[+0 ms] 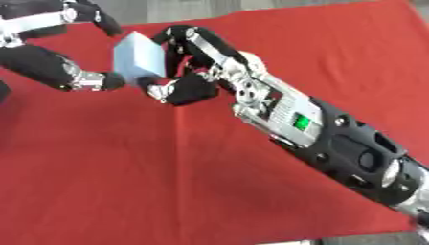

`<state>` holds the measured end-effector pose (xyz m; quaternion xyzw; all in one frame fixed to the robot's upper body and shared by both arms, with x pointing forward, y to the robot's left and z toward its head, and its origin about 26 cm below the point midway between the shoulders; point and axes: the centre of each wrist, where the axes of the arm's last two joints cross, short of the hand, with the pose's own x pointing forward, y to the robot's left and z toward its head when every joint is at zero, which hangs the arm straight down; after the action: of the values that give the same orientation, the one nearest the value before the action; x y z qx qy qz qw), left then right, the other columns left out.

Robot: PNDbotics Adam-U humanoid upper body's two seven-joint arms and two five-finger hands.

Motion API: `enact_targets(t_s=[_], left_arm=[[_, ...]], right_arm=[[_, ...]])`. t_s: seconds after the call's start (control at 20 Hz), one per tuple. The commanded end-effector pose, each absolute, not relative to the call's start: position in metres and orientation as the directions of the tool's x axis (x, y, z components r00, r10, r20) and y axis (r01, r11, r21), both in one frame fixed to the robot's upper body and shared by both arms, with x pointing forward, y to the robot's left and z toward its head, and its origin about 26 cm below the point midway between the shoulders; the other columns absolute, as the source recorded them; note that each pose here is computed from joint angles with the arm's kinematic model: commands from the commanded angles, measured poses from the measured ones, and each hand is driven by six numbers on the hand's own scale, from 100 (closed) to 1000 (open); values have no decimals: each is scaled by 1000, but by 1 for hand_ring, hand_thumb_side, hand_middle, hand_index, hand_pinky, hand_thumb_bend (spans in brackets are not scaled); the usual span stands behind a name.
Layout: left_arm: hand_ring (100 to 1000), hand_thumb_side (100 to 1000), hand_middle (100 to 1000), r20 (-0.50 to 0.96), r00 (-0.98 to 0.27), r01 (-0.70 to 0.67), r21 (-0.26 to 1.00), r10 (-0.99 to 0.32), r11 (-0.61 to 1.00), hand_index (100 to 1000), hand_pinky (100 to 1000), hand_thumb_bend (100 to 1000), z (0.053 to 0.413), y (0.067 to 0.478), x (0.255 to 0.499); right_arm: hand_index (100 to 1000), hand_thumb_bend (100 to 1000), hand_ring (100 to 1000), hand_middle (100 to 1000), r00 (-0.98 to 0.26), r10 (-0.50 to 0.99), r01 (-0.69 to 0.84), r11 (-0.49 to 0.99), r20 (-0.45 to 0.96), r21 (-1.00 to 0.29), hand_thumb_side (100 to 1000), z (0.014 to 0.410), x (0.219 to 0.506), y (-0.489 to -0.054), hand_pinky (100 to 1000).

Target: Pick up the objects with one hand, pass them to the other hand, and then place them into the box on the other side of the table.

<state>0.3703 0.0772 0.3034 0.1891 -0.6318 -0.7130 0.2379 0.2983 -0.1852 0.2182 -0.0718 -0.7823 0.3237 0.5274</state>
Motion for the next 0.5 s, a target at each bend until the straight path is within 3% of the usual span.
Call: enact_targets(t_s=[0.05,0.5], left_arm=[[905,696,778,6,-816,66,994,-578,-82,904,1000,538,310,77,369],[904,680,777,13,-815,73,994,-580,-81,910,1000,514,304,71,371]], right_arm=[[218,133,472,354,-464,446,-216,781,765,-587,100,227,295,-184,276],[215,137,471,354,-467,443,-214,784,765,-583,100,228,295,-184,273]])
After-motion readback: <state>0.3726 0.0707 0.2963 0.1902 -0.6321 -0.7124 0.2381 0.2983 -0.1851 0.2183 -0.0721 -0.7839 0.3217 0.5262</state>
